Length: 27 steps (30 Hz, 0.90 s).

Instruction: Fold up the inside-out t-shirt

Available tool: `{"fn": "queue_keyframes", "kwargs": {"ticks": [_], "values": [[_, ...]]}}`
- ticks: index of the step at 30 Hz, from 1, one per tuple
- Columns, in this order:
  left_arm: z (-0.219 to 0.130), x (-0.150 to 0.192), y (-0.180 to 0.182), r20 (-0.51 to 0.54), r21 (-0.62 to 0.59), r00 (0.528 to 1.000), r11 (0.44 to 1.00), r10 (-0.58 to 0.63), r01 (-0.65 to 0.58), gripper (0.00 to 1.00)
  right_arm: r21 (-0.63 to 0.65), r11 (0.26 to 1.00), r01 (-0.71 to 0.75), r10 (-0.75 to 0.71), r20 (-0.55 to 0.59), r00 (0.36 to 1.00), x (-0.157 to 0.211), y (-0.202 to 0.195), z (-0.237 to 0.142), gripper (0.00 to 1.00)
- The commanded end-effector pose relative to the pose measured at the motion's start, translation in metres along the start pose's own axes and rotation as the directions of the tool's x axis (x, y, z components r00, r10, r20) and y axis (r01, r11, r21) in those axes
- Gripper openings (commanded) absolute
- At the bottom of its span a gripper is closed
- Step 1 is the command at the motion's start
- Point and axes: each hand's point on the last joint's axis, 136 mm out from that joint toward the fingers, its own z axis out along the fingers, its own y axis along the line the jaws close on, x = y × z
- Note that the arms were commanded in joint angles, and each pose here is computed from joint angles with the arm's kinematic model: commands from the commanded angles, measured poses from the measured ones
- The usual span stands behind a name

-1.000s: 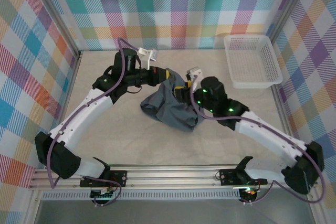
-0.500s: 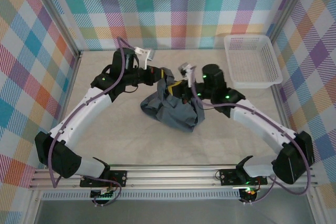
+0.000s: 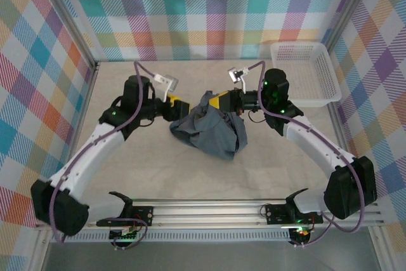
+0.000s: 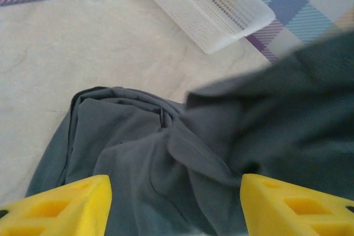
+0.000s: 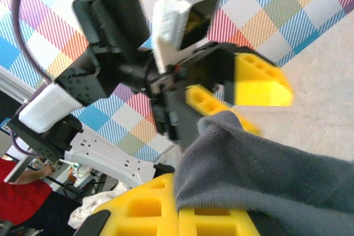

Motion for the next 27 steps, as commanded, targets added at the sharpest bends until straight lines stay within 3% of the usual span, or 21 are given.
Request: {"fn": "queue_keyframes", "kwargs": {"ticks": [1, 3, 6, 8, 10, 14, 17, 21, 24, 27], "values": [[-0.010, -0.002, -0.006, 0.074, 0.001, 0.981, 0.984, 0.179, -0.179, 0.67, -0.077, 0.996, 0.039, -0.041, -0.031, 0.999, -0.004, 0.020, -0.001, 0.00], [-0.008, -0.013, -0.007, 0.128, 0.001, 0.980, 0.988, 0.155, -0.157, 0.71, -0.086, 0.995, 0.042, -0.045, -0.040, 0.998, -0.004, 0.023, -0.002, 0.00], [0.014, -0.029, -0.002, 0.139, 0.074, 0.983, 0.991, -0.118, 0.108, 0.76, -0.065, 0.997, 0.046, -0.048, -0.033, 0.998, -0.004, 0.021, -0.002, 0.00], [0.033, -0.036, -0.005, 0.067, 0.156, 0.945, 0.939, -0.320, 0.307, 0.68, -0.047, 0.998, 0.042, -0.044, -0.026, 0.999, -0.005, 0.018, -0.002, 0.00], [0.052, -0.028, -0.002, -0.049, 0.153, 0.869, 0.856, -0.492, 0.493, 0.60, -0.036, 0.999, 0.038, -0.038, -0.020, 0.999, -0.006, 0.014, -0.002, 0.00], [0.057, -0.023, -0.009, -0.090, 0.201, 0.815, 0.791, -0.573, 0.578, 0.63, -0.023, 0.999, 0.032, -0.032, -0.012, 0.999, -0.007, 0.009, 0.000, 0.00], [0.059, -0.010, -0.008, -0.139, 0.160, 0.763, 0.746, -0.631, 0.646, 0.70, -0.024, 0.999, 0.034, -0.034, -0.010, 0.999, -0.008, 0.008, 0.000, 0.00], [0.060, 0.008, -0.013, -0.228, 0.125, 0.676, 0.668, -0.701, 0.734, 0.59, -0.020, 0.999, 0.034, -0.035, -0.009, 0.999, -0.010, 0.006, 0.001, 0.00], [0.056, 0.013, -0.021, -0.252, 0.125, 0.664, 0.657, -0.703, 0.743, 0.55, -0.018, 0.999, 0.030, -0.030, -0.009, 0.999, -0.009, 0.005, 0.001, 0.00], [0.051, 0.017, -0.019, -0.242, 0.096, 0.674, 0.674, -0.697, 0.732, 0.59, -0.017, 0.999, 0.031, -0.032, -0.007, 0.999, -0.009, 0.005, 0.001, 0.00]]}}
